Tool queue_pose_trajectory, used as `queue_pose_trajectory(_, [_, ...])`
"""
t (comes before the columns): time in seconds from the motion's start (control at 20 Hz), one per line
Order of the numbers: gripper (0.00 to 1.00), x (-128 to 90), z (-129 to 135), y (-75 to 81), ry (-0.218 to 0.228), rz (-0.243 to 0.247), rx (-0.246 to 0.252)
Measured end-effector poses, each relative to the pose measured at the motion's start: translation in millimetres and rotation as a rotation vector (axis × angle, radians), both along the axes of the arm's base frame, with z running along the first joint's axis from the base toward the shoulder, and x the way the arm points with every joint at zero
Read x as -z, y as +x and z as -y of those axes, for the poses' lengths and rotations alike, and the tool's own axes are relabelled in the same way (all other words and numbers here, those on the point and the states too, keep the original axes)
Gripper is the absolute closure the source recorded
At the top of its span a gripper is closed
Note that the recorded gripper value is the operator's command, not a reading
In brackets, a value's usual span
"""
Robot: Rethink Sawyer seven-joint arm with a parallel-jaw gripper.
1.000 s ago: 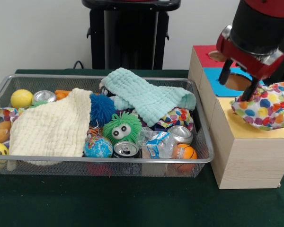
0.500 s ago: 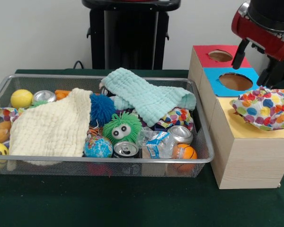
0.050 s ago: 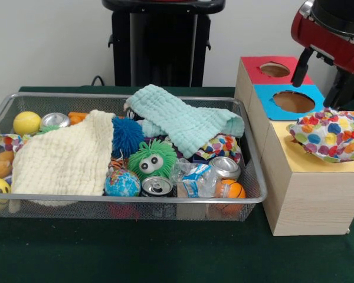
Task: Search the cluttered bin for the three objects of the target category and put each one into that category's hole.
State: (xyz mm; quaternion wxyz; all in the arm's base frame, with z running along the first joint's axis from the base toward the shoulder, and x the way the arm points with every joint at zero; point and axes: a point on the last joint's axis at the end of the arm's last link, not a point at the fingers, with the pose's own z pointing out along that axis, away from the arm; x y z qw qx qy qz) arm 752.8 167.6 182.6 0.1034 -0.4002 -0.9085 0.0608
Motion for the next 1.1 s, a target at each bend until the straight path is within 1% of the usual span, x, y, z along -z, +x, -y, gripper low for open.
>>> queue_pose_trajectory(0.1, [0.0, 1, 1, 0.1, -0.001, 0.002, 0.0])
queue_pose_trajectory(0.15, [1.0, 2, 1, 0.2, -0.002, 0.004, 0.001])
queue_pose_trajectory(0.65, [1.0, 5, 6, 1.0, -0.001, 0.007, 0.007])
queue_pose_trajectory(0.85, [1.0, 7, 5, 1.8, -0.003, 0.022, 0.004])
queue_pose_trajectory(0.9, [1.0, 7, 3, 2.7, -0.002, 0.034, 0.002])
queue_pose_trajectory(1.1, [1.0, 7, -6, 3.3, 0.009, 0.052, -0.001])
